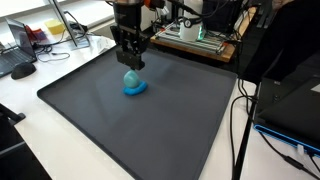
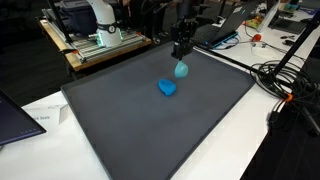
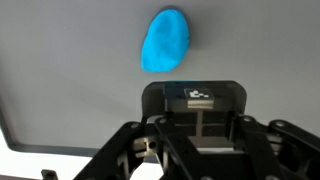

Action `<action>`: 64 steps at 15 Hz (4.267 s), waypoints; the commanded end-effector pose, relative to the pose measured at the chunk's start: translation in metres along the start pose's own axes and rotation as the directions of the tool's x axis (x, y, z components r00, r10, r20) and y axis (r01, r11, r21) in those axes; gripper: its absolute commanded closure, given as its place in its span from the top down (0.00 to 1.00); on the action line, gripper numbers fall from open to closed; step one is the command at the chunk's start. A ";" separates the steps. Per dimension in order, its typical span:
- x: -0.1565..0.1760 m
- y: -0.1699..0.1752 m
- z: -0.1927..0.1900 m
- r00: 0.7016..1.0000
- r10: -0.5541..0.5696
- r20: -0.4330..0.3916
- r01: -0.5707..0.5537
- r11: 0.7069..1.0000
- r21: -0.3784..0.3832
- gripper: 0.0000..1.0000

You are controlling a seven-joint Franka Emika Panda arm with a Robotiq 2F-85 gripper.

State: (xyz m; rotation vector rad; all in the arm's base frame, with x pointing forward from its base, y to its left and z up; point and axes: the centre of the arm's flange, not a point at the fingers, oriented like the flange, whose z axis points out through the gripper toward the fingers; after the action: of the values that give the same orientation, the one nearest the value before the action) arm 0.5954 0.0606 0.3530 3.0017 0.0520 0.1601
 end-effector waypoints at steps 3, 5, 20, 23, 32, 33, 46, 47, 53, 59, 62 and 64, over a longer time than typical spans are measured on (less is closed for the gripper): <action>0.000 0.000 0.000 1.000 0.000 -0.001 0.000 1.000 0.000 0.47; 0.000 0.000 0.000 1.000 0.000 -0.001 0.000 1.000 0.000 0.47; 0.018 -0.061 0.004 0.999 -0.023 0.037 0.032 0.966 -0.258 0.22; 0.025 -0.080 0.009 0.999 -0.034 0.042 0.046 0.938 -0.343 0.22; 0.037 -0.133 0.046 0.994 -0.072 0.084 0.107 0.829 -0.549 0.22; 0.038 -0.138 0.052 0.993 -0.076 0.089 0.113 0.816 -0.567 0.22; 0.030 -0.173 0.096 0.990 -0.101 0.102 0.144 0.719 -0.680 0.47; 0.029 -0.174 0.098 0.989 -0.102 0.105 0.146 0.719 -0.679 0.47; 0.030 -0.173 0.098 0.989 -0.100 0.105 0.145 0.719 -0.679 0.47; 0.030 -0.173 0.098 0.989 -0.100 0.105 0.145 0.719 -0.679 0.47; 0.030 -0.173 0.098 0.989 -0.100 0.105 0.145 0.719 -0.679 0.22; 0.030 -0.168 0.090 0.987 -0.116 0.114 0.162 0.756 -0.634 0.22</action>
State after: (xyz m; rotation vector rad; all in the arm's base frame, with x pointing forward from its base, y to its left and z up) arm 0.6308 0.2204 0.2355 2.2431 0.1538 0.0498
